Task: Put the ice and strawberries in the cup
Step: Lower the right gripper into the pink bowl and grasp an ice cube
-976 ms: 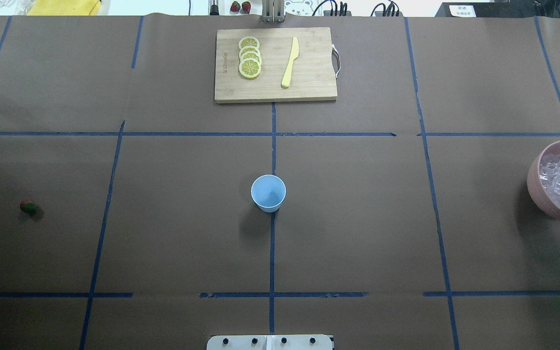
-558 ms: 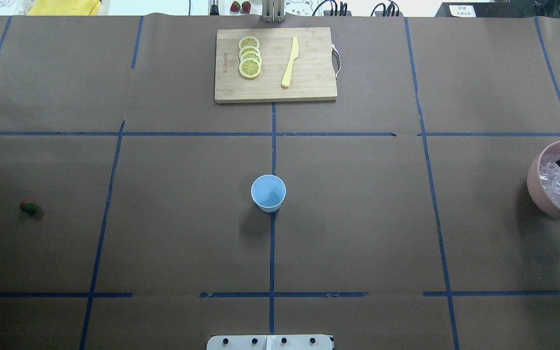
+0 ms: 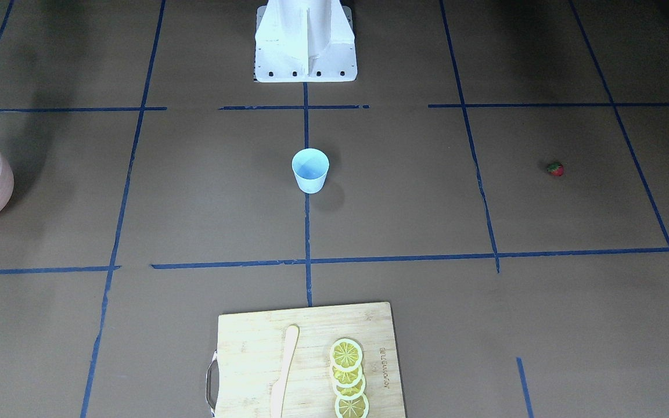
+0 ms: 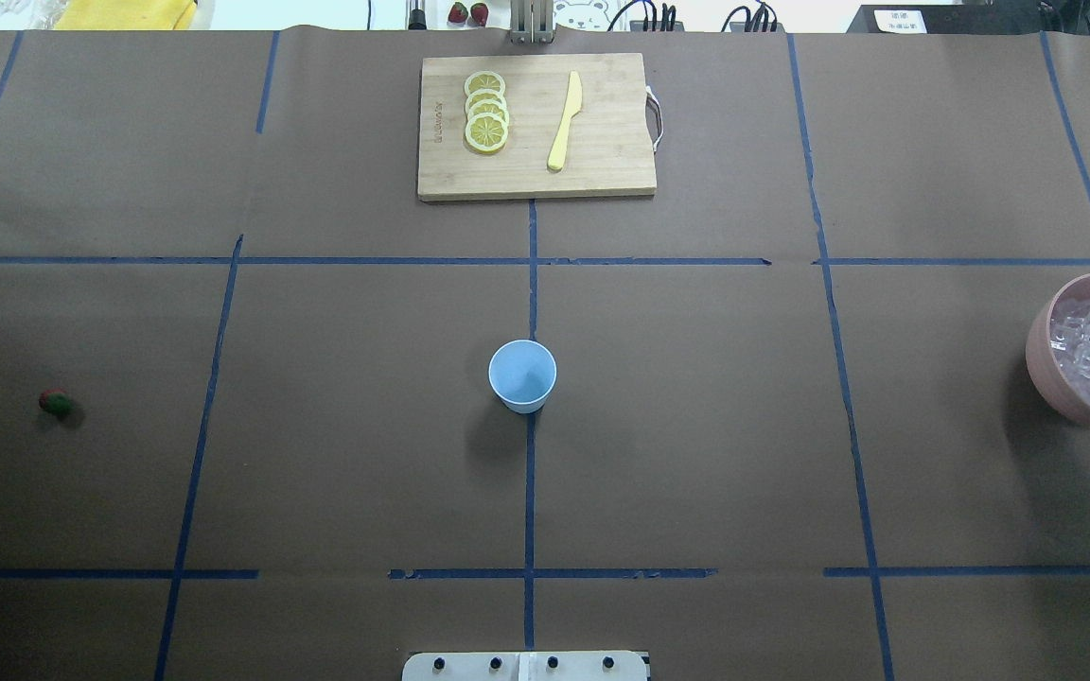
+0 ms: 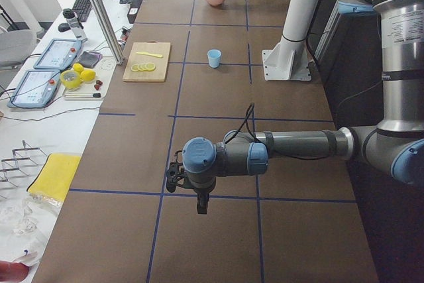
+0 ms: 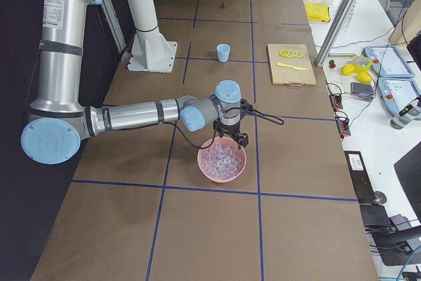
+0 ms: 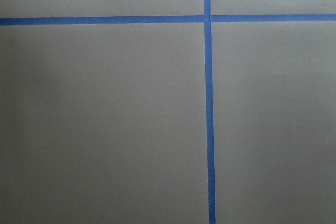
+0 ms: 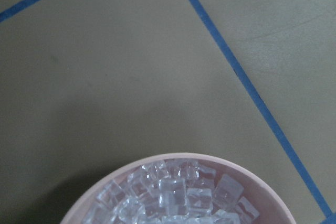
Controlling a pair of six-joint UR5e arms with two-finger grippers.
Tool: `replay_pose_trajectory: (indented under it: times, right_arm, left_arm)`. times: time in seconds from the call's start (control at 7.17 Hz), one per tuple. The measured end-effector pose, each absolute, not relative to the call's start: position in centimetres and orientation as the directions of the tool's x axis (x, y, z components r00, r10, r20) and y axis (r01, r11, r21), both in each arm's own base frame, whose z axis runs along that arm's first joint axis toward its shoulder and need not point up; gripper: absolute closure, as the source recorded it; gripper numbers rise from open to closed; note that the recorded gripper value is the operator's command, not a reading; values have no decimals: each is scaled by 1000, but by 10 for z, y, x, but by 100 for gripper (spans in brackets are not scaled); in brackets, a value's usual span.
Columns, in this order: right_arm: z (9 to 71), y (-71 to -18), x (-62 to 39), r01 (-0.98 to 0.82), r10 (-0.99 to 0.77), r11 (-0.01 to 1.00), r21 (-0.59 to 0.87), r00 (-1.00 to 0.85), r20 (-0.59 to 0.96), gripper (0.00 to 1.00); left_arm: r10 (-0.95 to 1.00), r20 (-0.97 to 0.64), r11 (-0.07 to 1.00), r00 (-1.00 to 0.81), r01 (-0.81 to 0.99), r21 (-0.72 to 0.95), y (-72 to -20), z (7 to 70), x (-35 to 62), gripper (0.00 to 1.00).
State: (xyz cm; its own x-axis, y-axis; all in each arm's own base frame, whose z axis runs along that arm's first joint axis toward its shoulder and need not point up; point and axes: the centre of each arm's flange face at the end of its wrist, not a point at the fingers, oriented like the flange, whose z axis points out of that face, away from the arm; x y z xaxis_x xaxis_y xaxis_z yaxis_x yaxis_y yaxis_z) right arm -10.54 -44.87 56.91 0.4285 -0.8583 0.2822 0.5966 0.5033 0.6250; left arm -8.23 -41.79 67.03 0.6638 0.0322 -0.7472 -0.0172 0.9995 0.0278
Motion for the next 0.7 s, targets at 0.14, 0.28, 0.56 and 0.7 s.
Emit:
replay_pose_trajectory:
  times: [0.14,0.28,0.56,0.7]
  right_arm:
    - [580,-445,-104,648,-908,411,641,357,222,2]
    - [589,-443,-103,679,-935,348,646,305,184,2]
    - [598,-439,-107,704,-956,289,649,248,156,2]
    - [599,-437,-111,709,-961,274,649,232,152,4]
  left_arm:
    - [32,-747,999,664,-17,28,-418,670,-82,0]
    - [32,-747,999,664,-17,28,-418,670,-82,0]
    - [32,-747,999,664,-17,28,-418,670,-82,0]
    - [32,-747,999,664,-17,28,-418,670,-82,0]
